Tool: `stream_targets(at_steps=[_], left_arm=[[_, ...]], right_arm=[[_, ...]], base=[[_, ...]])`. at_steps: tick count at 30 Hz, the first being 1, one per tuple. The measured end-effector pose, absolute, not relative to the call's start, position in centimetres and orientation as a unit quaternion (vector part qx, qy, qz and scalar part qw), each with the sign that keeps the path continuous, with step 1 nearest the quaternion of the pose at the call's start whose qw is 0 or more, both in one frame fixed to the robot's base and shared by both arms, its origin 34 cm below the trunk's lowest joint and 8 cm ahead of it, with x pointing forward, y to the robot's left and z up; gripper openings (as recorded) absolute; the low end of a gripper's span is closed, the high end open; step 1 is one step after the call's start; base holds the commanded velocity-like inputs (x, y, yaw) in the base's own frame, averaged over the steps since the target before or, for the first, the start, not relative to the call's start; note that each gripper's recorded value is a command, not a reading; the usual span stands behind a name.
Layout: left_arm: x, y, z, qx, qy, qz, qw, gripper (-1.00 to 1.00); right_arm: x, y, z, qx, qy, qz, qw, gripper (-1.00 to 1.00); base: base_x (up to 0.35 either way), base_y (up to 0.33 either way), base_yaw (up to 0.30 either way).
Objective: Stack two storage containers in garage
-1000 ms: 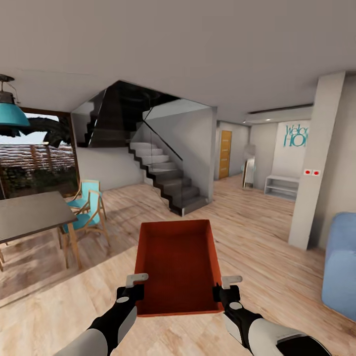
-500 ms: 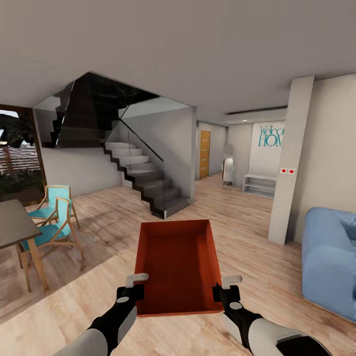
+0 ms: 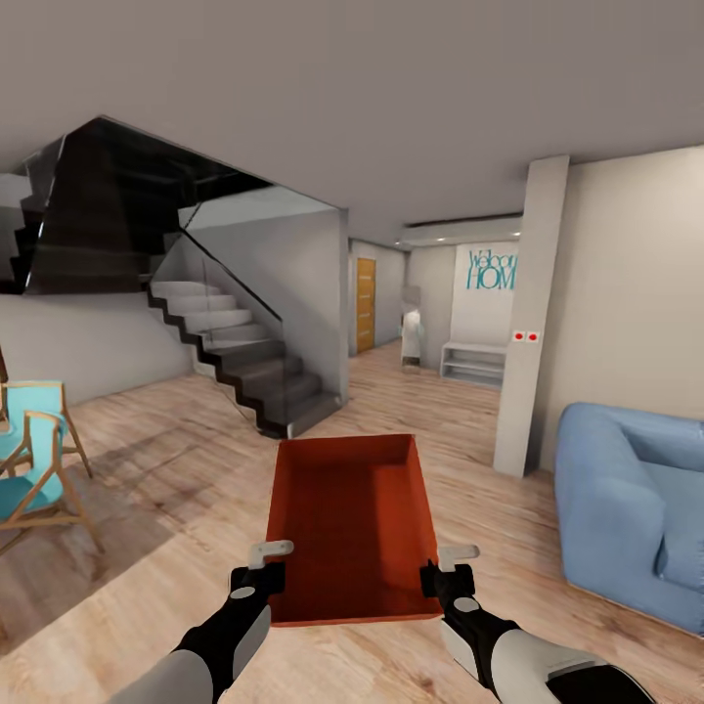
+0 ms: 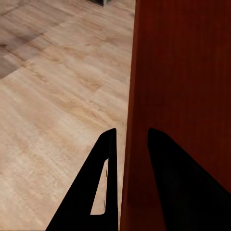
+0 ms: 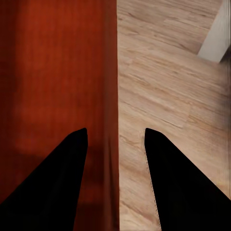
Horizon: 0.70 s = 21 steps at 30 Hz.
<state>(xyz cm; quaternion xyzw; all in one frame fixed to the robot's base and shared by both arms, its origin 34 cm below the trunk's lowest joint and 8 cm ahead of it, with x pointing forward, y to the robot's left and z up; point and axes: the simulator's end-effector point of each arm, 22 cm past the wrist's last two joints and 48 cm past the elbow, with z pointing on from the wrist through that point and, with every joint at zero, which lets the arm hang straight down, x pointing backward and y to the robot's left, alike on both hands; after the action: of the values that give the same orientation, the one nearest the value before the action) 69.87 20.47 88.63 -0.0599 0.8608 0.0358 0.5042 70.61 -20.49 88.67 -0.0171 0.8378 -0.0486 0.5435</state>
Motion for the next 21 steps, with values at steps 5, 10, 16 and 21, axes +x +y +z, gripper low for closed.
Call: stream_targets(at_steps=[5,10,16,21], left_arm=[[69.87,20.46,88.64,-0.060,0.861,0.036,0.504,-1.00],[69.86,20.46,88.63,-0.060,0.861,0.036,0.504,-1.00],[69.87,20.48,88.64,-0.060,0.861,0.036,0.504,-1.00],[69.87,20.48,88.64,-0.060,0.861,0.036,0.504,-1.00]], right_arm=[[70.61,-20.50,88.66,-0.017,0.838,-0.049,0.543,-1.00],[70.60,-20.49,88.64,-0.017,0.838,-0.049,0.543,-1.00],[70.61,-20.48,88.66,-0.017,0.838,-0.049,0.543,-1.00],[70.61,-20.48,88.66,-0.017,0.838,-0.049,0.543,-1.00]], base=[[0.322,0.095,-0.269],[0.322,0.095,-0.185],[0.322,0.095,-0.022],[0.322,0.095,-0.002]])
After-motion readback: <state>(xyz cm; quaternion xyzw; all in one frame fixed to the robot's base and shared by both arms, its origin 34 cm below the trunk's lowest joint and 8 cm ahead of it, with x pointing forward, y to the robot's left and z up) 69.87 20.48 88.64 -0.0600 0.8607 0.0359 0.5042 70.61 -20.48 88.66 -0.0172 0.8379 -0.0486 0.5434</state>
